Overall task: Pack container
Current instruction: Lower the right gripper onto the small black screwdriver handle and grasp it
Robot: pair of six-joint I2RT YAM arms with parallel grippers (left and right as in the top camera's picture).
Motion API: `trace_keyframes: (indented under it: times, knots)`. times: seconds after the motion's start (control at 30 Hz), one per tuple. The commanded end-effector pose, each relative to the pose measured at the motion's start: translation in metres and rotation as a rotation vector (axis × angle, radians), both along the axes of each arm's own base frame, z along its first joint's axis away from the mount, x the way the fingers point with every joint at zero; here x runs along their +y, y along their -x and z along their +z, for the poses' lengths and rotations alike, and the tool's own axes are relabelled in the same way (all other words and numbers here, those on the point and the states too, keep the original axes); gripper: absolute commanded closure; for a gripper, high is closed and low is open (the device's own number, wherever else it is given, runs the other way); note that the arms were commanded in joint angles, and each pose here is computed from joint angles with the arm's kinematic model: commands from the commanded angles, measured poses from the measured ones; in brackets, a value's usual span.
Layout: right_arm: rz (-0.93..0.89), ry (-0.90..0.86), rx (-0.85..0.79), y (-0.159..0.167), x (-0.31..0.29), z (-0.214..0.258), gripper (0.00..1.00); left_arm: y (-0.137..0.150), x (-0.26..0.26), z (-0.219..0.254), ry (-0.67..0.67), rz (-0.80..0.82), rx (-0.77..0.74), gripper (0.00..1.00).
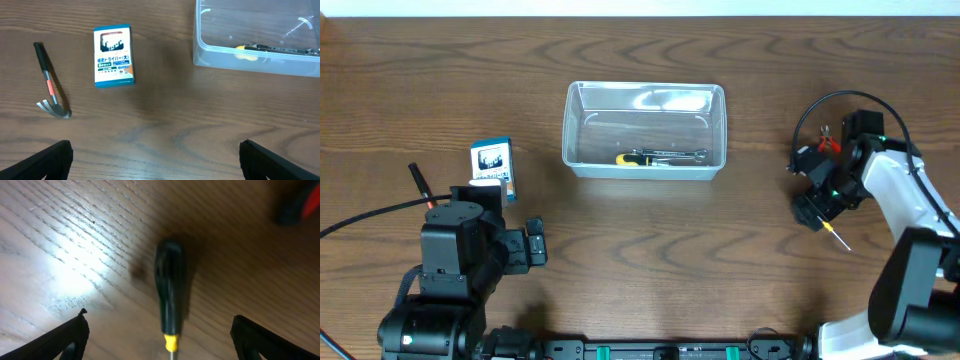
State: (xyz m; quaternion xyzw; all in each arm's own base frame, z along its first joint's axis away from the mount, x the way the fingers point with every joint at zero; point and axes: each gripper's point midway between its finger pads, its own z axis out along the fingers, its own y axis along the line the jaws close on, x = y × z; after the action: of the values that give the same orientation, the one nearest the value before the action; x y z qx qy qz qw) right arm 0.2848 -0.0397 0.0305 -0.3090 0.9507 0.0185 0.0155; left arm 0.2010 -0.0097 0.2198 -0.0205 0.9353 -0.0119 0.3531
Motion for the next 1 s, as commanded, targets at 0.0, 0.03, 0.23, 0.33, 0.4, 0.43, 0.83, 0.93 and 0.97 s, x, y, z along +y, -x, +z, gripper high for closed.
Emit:
trace_keyframes:
  times: [0.0, 0.03, 0.23, 0.33, 0.4, 0.43, 0.83, 0.93, 0.97]
  knots:
    - [0.007, -0.035, 0.033, 0.004, 0.004, -0.012, 0.08, -0.001, 0.004, 0.001, -0.013, 0.018, -0.005, 0.02]
    - [0.007, -0.037, 0.045, 0.005, 0.004, -0.016, 0.08, -0.001, 0.004, 0.001, -0.013, 0.018, -0.008, 0.02]
    - [-0.015, -0.050, 0.095, 0.009, 0.005, -0.033, 0.10, -0.002, 0.004, 0.002, -0.012, 0.018, -0.010, 0.02]
    - [-0.017, -0.056, 0.111, 0.010, 0.006, -0.039, 0.11, -0.002, 0.004, 0.002, -0.012, 0.018, -0.012, 0.02]
    - [-0.018, -0.059, 0.107, 0.008, 0.007, -0.040, 0.12, -0.002, 0.004, 0.002, -0.012, 0.018, -0.011, 0.02]
    - [-0.020, -0.058, 0.104, 0.008, 0.007, -0.041, 0.12, -0.002, 0.004, 0.002, -0.012, 0.018, -0.011, 0.02]
    - [-0.021, -0.093, 0.087, 0.004, 0.012, -0.040, 0.39, -0.002, 0.004, 0.002, -0.012, 0.017, -0.012, 0.02]
    - [-0.021, -0.093, 0.087, 0.004, 0.012, -0.040, 0.48, -0.002, 0.004, 0.002, -0.012, 0.018, -0.012, 0.02]
    - [-0.022, -0.093, 0.087, 0.004, 0.012, -0.040, 0.51, -0.002, 0.004, 0.002, -0.012, 0.018, -0.012, 0.02]
